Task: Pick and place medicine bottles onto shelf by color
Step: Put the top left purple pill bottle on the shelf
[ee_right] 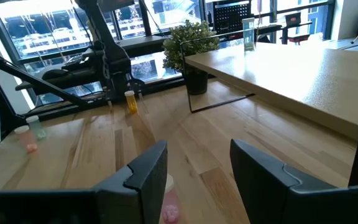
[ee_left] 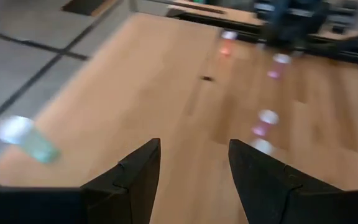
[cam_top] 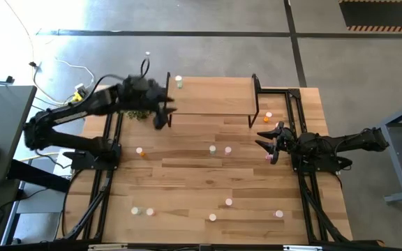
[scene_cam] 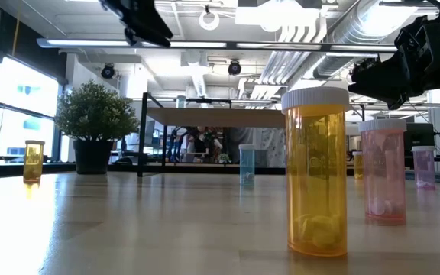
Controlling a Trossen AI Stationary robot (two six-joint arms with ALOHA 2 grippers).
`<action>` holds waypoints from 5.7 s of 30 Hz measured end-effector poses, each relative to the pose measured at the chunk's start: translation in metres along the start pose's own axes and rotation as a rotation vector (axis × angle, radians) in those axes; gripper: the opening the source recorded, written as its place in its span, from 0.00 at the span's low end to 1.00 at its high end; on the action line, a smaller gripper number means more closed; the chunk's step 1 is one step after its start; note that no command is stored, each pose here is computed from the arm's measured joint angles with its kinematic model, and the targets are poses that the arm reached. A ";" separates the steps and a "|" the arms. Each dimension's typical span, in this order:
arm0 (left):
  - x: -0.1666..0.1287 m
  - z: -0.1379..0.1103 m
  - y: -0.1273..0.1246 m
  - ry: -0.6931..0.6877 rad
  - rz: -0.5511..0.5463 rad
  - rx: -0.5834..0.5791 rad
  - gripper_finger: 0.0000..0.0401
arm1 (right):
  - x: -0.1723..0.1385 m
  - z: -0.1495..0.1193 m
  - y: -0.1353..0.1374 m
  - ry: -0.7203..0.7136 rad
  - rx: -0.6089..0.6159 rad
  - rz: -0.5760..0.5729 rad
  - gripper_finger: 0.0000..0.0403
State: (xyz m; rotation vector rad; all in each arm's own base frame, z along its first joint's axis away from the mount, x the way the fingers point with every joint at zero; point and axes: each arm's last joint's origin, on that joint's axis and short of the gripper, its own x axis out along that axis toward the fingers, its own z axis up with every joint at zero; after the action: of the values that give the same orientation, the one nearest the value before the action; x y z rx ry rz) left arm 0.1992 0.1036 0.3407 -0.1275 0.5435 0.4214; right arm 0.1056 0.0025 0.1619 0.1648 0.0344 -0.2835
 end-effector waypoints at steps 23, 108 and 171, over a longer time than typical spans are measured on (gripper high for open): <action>-0.002 -0.099 -0.078 -0.085 -0.177 -0.033 0.45 | 0.000 0.003 0.000 -0.034 0.015 -0.003 0.42; -0.010 -0.117 -0.089 -0.116 -0.202 -0.021 0.45 | 0.140 -0.052 0.053 0.502 -0.065 -0.093 0.30; -0.009 -0.117 -0.089 -0.117 -0.200 -0.022 0.45 | 0.128 0.159 -0.078 0.243 -0.025 -0.584 0.24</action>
State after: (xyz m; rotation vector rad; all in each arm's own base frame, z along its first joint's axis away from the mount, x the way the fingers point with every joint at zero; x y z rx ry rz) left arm 0.1740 -0.0071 0.2470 -0.1759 0.4066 0.2386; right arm 0.2084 -0.1337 0.2995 0.1612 0.3300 -0.8438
